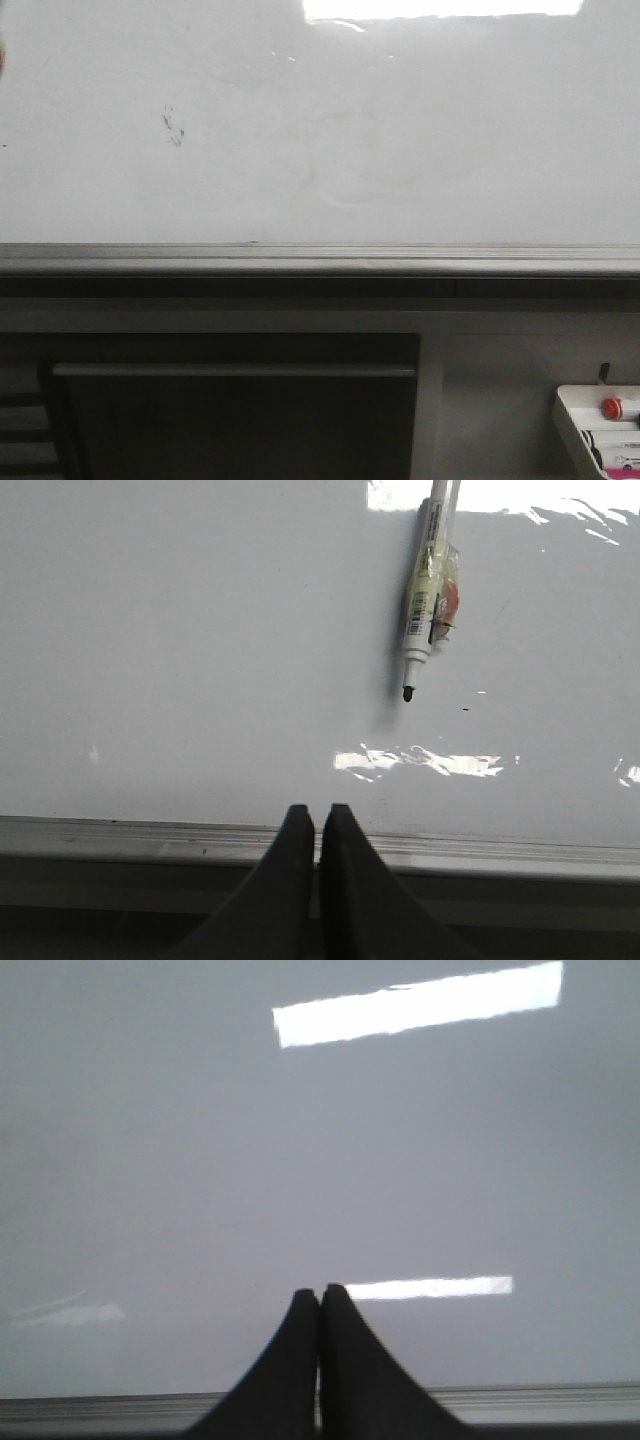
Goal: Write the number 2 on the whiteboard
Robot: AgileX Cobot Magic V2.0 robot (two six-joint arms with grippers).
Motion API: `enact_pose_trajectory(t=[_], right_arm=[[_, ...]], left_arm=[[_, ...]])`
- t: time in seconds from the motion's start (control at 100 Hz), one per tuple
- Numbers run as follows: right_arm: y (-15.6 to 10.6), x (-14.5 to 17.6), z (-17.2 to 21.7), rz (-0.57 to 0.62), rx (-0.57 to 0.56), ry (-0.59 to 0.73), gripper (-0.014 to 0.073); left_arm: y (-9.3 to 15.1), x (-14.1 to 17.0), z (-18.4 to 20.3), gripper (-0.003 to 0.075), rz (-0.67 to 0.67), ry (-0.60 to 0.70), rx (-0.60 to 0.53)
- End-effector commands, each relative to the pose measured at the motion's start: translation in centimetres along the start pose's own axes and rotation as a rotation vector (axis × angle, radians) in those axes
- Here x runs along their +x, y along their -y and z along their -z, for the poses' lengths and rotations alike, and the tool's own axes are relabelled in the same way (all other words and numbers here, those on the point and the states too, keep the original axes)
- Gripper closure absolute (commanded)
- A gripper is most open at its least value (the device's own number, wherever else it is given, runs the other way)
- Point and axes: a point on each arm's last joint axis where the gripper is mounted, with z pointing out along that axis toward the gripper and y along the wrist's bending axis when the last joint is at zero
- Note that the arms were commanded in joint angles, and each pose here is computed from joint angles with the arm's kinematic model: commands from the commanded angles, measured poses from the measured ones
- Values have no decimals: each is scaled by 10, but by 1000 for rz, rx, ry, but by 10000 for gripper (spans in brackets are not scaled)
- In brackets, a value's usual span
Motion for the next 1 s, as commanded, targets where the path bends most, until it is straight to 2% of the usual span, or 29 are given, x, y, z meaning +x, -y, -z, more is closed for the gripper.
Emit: enact_pose_trajectory(t=[0.0, 0.99], right_arm=[[1, 1, 1, 17, 2, 71, 667], [1, 1, 1, 17, 2, 72, 667]], left_arm=[[0, 3, 1, 738, 7, 67, 10], [0, 1, 1, 738, -1, 93, 11]])
